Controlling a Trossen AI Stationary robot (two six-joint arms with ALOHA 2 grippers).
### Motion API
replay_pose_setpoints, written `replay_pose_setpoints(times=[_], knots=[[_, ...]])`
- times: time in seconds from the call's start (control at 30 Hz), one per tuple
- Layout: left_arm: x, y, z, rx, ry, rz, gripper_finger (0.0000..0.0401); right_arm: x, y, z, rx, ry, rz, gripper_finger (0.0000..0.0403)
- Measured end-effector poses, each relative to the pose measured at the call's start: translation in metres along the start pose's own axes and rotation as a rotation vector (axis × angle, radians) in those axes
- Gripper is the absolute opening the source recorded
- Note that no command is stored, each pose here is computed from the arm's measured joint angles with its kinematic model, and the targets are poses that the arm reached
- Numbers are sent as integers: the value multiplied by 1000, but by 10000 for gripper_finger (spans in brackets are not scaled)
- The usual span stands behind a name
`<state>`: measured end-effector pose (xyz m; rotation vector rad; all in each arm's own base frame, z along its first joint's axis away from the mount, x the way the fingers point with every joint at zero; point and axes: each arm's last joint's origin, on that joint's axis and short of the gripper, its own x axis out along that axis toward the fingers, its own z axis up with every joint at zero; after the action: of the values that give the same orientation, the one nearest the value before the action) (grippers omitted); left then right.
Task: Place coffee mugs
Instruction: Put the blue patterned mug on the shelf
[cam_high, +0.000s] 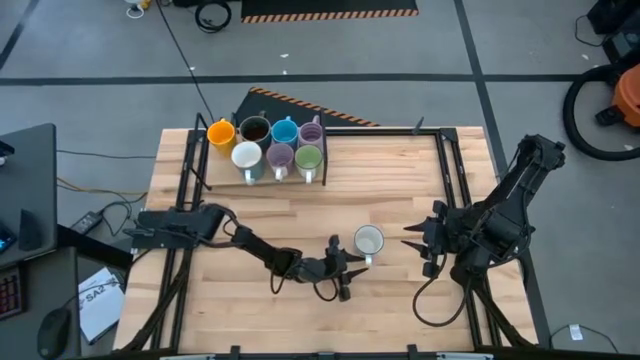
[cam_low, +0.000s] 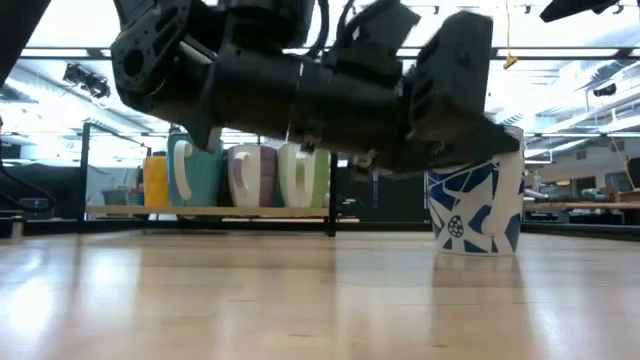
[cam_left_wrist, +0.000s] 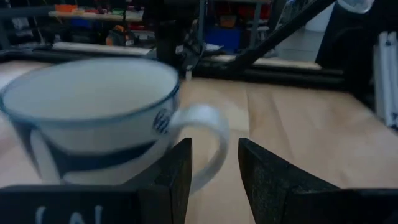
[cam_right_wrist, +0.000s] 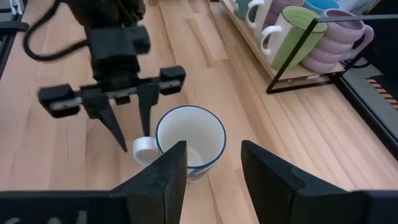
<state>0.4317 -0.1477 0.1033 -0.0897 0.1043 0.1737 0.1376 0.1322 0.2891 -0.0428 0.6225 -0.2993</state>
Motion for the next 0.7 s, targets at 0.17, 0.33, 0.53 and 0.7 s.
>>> replay_pose_setpoints(times=[0.17,0.33,0.53,0.7], knots=[[4,6,1,-58,0,-18,137,0,1,1,9,-6,6,157],[4,6,1,-78,1,-39,137,0,2,1,10,-10,11,157],[4,5,2,-112,-10,-42,137,0,2,2,9,-14,9,157],[12,-5,-11,-100,-41,-35,137,0,2,2,13,-29,6,158]])
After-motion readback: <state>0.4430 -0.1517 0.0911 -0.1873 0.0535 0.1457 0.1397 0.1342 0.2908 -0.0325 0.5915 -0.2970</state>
